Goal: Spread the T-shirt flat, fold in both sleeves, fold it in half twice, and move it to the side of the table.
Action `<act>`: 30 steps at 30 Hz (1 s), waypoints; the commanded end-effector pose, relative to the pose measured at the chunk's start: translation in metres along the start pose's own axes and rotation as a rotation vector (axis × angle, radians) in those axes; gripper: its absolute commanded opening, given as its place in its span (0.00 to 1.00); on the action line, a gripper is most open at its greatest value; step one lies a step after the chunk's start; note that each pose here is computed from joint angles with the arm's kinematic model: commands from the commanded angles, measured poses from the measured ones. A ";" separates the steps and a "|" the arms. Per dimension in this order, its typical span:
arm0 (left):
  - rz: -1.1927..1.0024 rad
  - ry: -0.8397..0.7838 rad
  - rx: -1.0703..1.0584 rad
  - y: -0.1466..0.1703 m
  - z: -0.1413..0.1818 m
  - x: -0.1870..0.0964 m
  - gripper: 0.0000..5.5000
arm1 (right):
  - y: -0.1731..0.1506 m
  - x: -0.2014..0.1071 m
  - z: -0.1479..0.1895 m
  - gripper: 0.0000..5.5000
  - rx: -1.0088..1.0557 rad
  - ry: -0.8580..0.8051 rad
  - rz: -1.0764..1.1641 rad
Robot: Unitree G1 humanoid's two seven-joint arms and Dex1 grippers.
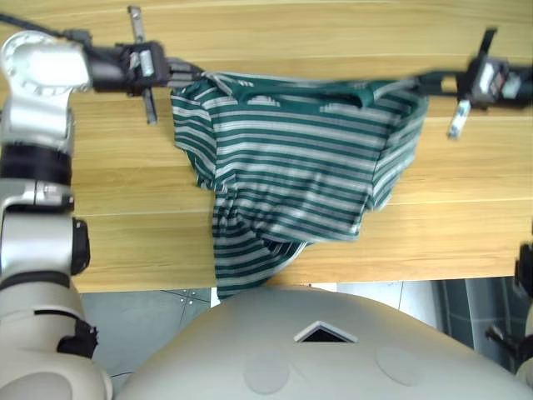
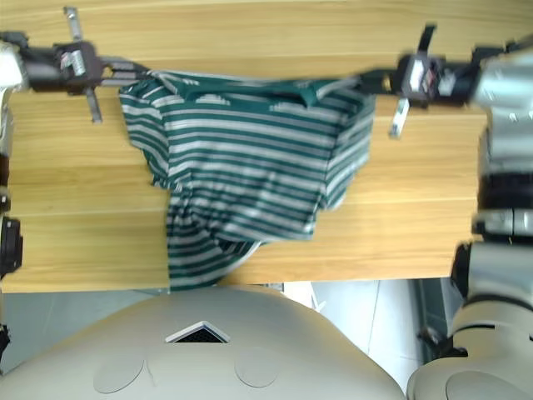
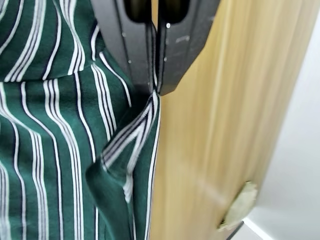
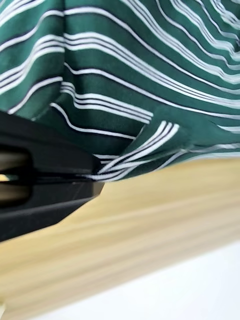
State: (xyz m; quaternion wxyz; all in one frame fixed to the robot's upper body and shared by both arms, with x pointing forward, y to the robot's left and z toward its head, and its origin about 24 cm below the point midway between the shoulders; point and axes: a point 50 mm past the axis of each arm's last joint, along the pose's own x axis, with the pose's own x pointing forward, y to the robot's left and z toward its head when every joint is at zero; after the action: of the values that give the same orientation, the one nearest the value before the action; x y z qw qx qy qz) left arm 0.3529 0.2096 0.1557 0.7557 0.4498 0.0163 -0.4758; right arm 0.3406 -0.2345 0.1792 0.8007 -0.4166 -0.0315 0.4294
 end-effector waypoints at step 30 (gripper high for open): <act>-0.023 -0.202 0.018 -0.187 -0.040 -0.041 0.01 | 0.225 -0.062 -0.021 0.00 0.413 -0.217 0.298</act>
State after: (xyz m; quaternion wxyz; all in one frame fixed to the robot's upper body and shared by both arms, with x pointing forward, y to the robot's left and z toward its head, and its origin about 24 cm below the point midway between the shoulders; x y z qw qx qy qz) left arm 0.2206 0.2372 0.0273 0.7712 0.3994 -0.0791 -0.4894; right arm 0.1633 -0.2260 0.0236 0.7996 -0.1903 0.0270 0.5690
